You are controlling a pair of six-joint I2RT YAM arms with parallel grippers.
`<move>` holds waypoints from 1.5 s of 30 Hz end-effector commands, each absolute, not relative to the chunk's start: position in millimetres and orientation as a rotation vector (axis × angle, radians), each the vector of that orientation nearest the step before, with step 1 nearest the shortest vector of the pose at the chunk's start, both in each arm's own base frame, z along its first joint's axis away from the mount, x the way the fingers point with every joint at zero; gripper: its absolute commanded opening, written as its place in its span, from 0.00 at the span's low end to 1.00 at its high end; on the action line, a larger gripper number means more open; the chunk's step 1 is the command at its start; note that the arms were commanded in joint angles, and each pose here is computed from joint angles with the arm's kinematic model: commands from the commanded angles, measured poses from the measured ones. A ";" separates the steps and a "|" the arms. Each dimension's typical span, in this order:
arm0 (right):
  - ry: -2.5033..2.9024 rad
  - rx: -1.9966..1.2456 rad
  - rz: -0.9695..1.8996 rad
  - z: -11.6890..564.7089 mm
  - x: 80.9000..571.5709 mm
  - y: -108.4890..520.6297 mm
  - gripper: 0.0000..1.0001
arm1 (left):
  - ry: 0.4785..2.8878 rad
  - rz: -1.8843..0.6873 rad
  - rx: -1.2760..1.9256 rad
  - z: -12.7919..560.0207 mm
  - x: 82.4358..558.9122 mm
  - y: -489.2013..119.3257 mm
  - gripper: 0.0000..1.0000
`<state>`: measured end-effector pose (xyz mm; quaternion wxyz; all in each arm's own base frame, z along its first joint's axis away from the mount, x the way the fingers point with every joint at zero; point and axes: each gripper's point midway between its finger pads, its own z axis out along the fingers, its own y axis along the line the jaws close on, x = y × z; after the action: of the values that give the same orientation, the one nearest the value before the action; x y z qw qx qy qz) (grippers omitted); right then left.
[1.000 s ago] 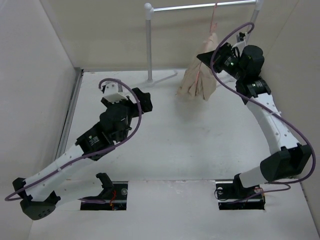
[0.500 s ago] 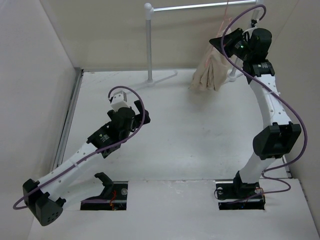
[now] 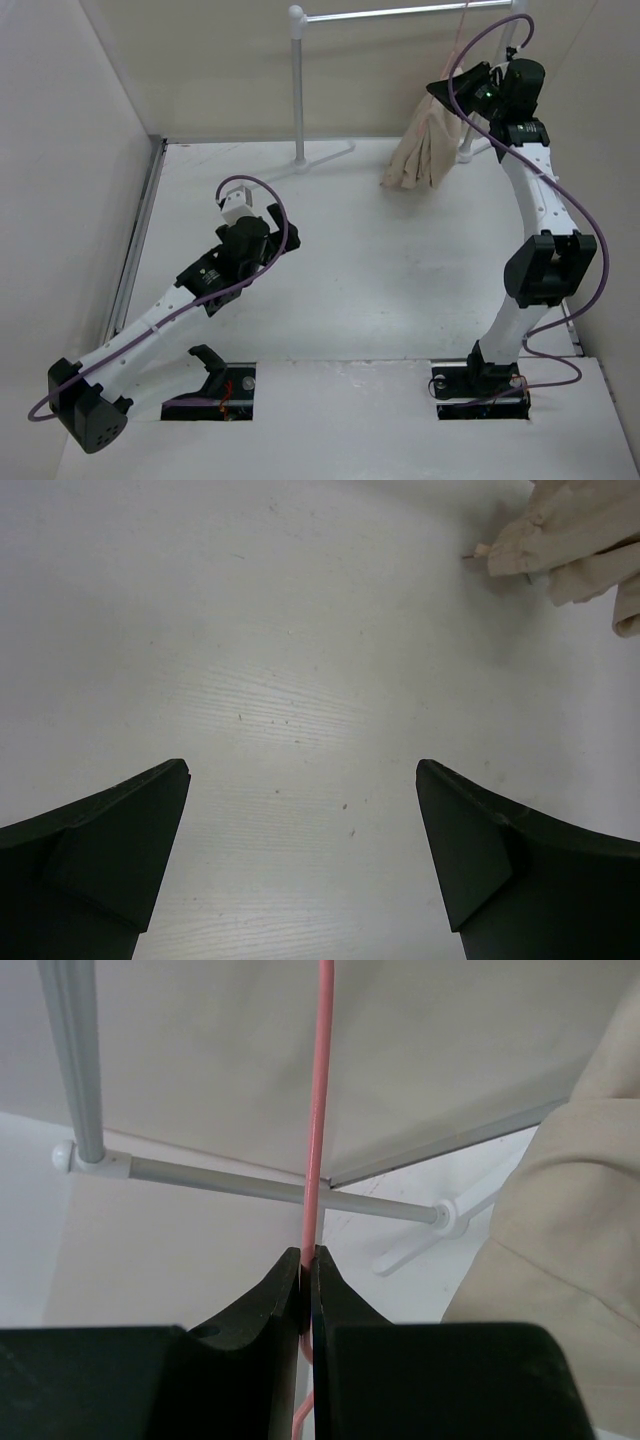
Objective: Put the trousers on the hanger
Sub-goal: Place the hanger at the clothesline, then reset both arms
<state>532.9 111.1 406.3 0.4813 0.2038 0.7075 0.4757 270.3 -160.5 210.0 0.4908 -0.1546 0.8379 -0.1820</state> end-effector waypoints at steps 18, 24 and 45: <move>1.624 0.436 1.121 432.7 543.6 89.2 0.42 | 2.042 -0.479 -0.491 207.8 270.8 -150.3 1.00; 1.602 0.443 1.102 442.0 538.2 80.8 0.68 | 2.030 -0.479 -0.509 211.2 273.1 -145.7 1.00; 1.823 0.808 0.451 262.6 380.7 7.0 1.00 | 2.337 -0.279 -0.467 145.2 275.7 -156.7 1.00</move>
<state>404.7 30.6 315.9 0.5391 0.2948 0.7391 0.2759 273.4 -144.4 130.7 0.3609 -0.1883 0.9088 -0.0917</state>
